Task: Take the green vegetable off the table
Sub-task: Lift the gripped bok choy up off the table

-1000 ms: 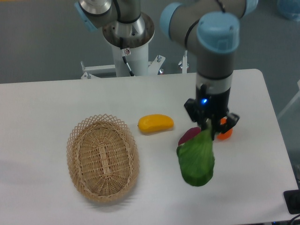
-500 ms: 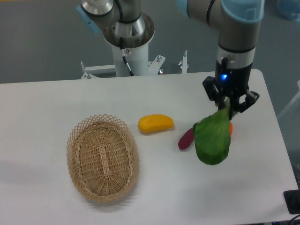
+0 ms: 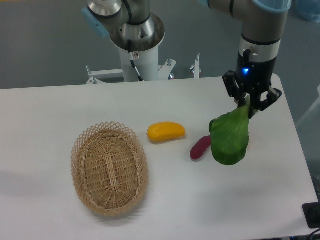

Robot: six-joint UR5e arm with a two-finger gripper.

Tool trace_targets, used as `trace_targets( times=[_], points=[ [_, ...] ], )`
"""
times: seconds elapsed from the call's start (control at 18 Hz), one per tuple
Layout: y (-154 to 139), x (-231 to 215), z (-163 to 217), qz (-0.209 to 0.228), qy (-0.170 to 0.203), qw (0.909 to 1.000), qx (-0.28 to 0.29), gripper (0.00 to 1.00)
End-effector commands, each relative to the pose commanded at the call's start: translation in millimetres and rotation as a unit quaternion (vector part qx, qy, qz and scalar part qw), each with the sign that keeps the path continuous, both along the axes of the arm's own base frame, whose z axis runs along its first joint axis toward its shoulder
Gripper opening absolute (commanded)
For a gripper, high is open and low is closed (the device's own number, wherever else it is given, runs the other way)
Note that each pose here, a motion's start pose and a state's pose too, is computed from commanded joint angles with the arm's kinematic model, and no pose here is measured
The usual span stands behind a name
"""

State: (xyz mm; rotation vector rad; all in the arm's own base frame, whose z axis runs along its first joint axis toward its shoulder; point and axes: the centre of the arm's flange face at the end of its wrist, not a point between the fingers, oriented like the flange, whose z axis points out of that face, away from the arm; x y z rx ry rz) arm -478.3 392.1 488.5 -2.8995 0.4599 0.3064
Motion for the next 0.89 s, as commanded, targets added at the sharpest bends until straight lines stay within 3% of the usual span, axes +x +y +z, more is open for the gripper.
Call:
trace_targets(
  times=[0.89],
  points=[
    [2.6,1.3,2.8,0.0,0.003,1.0,0.003,0.31]
  ],
)
